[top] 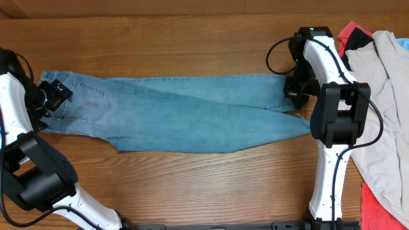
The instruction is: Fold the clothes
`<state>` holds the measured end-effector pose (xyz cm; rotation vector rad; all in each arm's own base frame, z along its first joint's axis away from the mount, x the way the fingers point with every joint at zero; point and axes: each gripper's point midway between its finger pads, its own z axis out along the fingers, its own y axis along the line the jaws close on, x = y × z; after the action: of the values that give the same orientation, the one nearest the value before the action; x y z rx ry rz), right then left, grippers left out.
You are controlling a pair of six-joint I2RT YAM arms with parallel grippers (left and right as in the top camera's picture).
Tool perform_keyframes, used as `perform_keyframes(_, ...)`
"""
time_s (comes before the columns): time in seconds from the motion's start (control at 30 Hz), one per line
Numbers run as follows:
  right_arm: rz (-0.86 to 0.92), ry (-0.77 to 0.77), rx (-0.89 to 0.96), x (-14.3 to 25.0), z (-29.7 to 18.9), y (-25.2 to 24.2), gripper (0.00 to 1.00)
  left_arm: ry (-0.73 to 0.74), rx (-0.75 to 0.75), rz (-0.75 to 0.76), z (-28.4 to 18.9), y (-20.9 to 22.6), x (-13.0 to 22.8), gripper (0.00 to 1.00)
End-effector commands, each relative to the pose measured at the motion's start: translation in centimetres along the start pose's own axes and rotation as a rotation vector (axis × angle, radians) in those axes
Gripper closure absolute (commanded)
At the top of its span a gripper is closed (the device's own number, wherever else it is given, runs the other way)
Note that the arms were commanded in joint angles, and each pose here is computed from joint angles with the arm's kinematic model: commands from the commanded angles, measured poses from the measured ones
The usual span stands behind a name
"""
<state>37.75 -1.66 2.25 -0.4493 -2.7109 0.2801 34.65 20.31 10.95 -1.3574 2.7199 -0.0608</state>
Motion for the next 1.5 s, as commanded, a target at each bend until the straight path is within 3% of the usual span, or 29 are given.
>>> perform_keyframes(0.0, 0.019, -0.021, 0.033, 0.0, -0.5, -0.5, 0.92, -0.002, -0.028, 0.036, 0.3, 0.4, -0.1, 0.00)
perform_keyframes(0.2, 0.040, -0.095, 0.002, -0.4, -2.4, -0.7, 0.77, -0.005, -0.030, 0.042, 0.3, 0.4, -0.1, 0.00)
perform_keyframes(0.43, 0.110, -0.259, -0.085, 0.3, -8.3, -3.2, 0.74, -0.028, -0.047, 0.065, 0.2, 0.7, -0.7, 0.00)
perform_keyframes(0.53, 0.113, -0.317, -0.158, 1.4, -11.0, -4.4, 0.67, -0.050, -0.061, 0.065, 0.2, 0.9, -1.2, 0.00)
perform_keyframes(0.67, 0.057, -0.312, -0.259, 2.9, -12.4, -4.8, 0.66, -0.046, -0.058, 0.065, 0.2, 0.8, -1.1, 0.00)
perform_keyframes(1.1, -0.007, -0.117, -0.347, 5.1, -7.6, -2.8, 0.45, -0.036, -0.044, 0.065, 0.2, 0.6, -0.9, 0.00)
perform_keyframes(1.47, 0.038, -0.037, -0.355, 5.1, -1.4, -1.4, 0.45, -0.033, -0.042, 0.065, 0.2, 0.6, -0.8, 0.00)
